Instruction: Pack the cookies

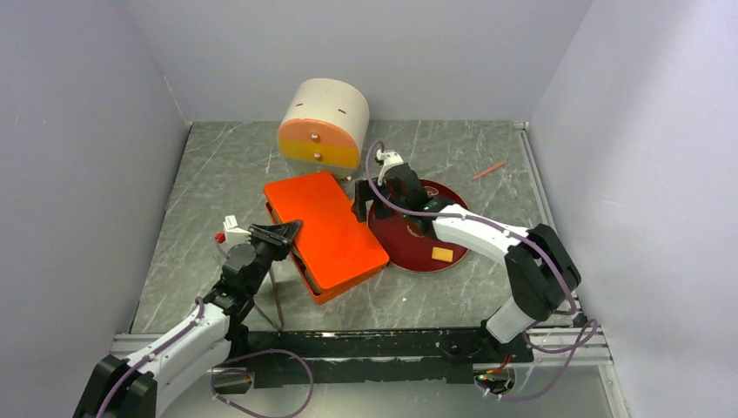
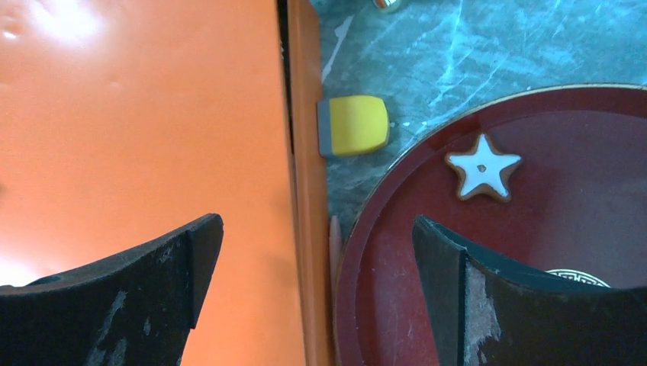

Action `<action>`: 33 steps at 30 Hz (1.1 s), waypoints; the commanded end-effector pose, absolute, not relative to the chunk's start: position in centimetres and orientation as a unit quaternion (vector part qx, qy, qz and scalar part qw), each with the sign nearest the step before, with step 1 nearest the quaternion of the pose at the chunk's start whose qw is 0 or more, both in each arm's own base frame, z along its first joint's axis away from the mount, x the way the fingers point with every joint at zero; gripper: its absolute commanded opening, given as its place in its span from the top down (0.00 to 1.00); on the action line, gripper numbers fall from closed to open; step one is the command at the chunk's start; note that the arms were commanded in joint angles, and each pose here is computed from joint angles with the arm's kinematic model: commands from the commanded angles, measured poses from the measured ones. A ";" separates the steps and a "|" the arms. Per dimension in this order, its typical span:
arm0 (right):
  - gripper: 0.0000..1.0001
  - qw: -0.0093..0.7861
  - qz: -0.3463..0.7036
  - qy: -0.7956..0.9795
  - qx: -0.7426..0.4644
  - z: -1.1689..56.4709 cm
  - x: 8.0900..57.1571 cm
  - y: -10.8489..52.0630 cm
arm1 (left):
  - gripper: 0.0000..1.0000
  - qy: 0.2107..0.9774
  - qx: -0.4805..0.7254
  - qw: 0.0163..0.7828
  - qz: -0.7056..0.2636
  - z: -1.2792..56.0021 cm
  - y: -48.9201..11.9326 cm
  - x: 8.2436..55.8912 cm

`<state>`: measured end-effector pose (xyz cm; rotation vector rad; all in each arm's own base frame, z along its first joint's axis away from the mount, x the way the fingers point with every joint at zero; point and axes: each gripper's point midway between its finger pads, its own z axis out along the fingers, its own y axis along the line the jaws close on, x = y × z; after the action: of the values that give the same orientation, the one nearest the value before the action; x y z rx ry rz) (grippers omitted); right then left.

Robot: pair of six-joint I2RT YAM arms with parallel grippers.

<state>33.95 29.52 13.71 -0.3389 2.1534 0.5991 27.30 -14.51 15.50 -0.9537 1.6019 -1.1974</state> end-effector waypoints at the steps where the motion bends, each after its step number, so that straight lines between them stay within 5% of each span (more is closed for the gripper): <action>1: 0.00 0.428 0.248 0.860 -0.128 13.9 35.2 30.4 | 0.95 0.584 -0.397 0.493 -0.508 18.6 -13.4 28.1; 33: 0.10 0.313 0.295 0.893 -0.133 7.9 32.8 32.7 | 0.95 0.697 -0.342 0.496 -0.390 14.1 -13.2 27.6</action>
<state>32.64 32.21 7.28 -0.3450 2.3689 0.7440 26.91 -12.82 11.67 -0.9724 1.7067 -0.9806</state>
